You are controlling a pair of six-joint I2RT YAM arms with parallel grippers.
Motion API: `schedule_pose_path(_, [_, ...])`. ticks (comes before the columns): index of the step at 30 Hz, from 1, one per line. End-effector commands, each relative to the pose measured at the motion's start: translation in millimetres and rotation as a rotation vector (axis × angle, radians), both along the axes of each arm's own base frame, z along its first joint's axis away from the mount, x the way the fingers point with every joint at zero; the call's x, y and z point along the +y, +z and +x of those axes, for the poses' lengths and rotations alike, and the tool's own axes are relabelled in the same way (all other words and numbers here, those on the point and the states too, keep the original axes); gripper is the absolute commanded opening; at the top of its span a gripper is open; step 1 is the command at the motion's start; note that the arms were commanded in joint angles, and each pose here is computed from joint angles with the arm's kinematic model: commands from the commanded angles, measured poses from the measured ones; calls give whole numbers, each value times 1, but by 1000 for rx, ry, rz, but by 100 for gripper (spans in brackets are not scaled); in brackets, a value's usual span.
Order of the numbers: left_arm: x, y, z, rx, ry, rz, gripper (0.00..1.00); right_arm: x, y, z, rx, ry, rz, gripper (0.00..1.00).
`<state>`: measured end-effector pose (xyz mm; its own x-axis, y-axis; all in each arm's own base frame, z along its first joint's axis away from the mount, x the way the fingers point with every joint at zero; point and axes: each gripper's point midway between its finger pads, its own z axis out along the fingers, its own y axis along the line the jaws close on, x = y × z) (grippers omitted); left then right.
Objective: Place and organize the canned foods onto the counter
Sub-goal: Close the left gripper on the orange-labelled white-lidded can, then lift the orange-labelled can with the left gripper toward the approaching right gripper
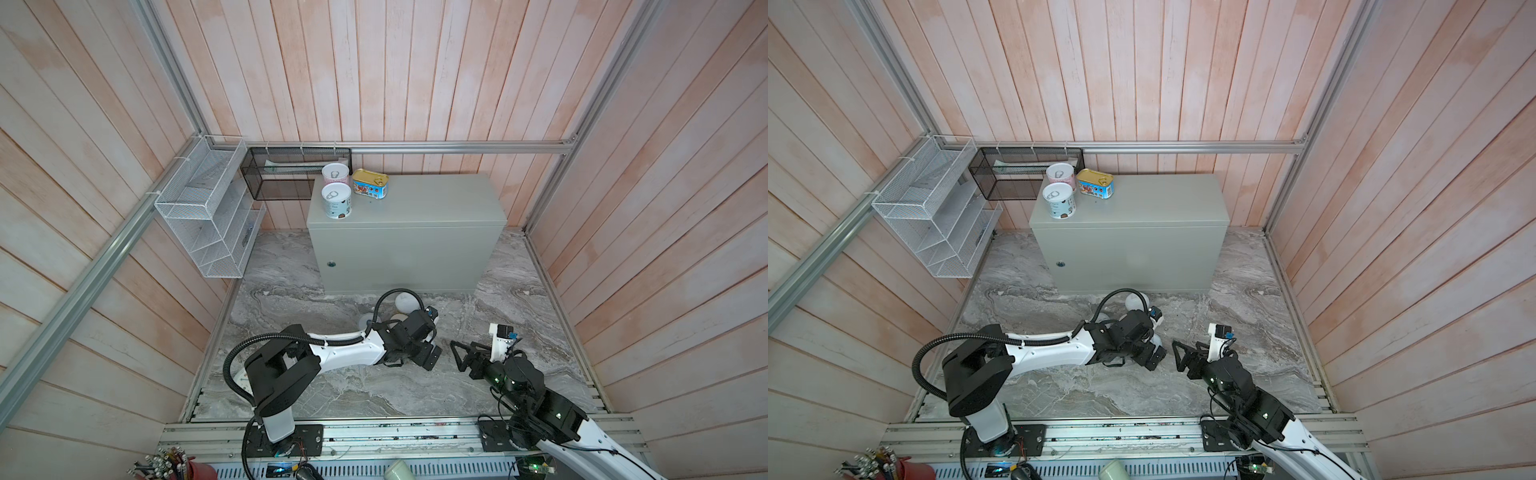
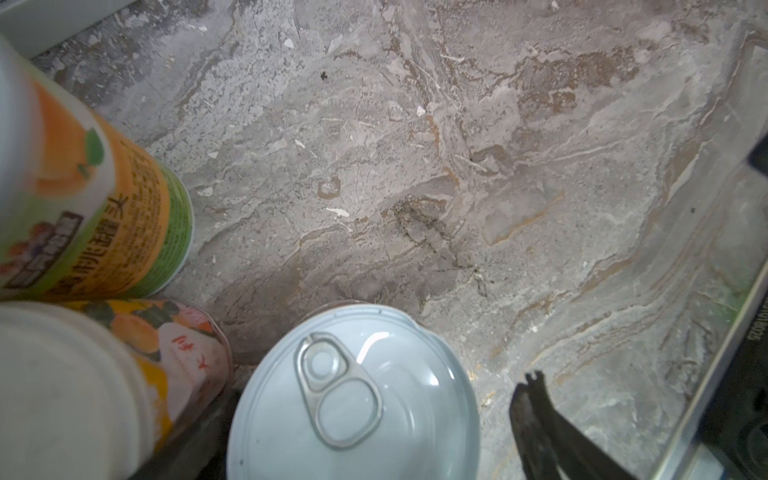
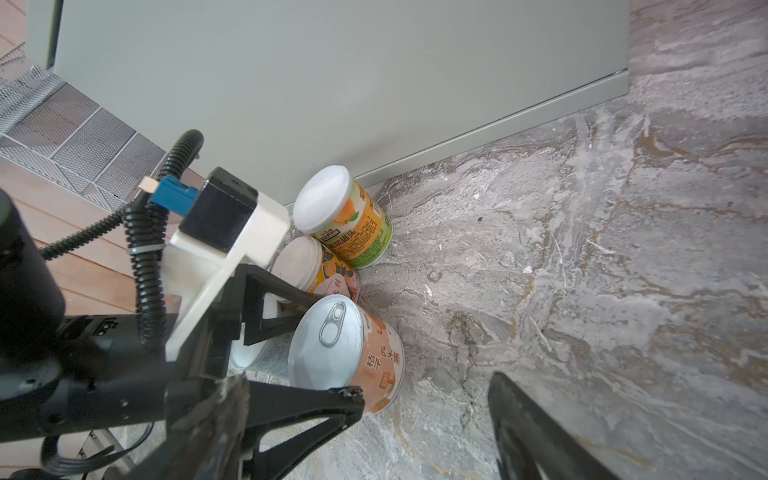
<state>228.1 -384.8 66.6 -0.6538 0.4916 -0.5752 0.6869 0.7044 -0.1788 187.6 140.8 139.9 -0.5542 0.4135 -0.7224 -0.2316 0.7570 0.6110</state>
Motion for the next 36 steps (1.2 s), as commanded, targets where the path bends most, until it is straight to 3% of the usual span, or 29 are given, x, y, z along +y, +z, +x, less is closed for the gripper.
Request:
schedule_pose_path(1, [5,-7,9,-20,29,41,96,-8,-8,-1,19,-35,-15,90])
schedule_pose_path(5, [5,-11,6,-10,18,41,80,-11,-8,-2,13,-45,-8,90])
schedule_pose_path(12, [8,-17,8,-12,30,65,74,-11,-6,-2,5,-41,-5,90])
schedule_pose_path(18, [3,7,11,-40,23,22,69,-3,-1,-2,-10,-1,-21,90])
schedule_pose_path(29, [-9,65,7,-61,-1,-147,68,2,20,17,-72,-1,-193,90])
schedule_pose_path(36, [4,83,9,-9,-10,-230,66,8,77,35,-274,11,-348,92])
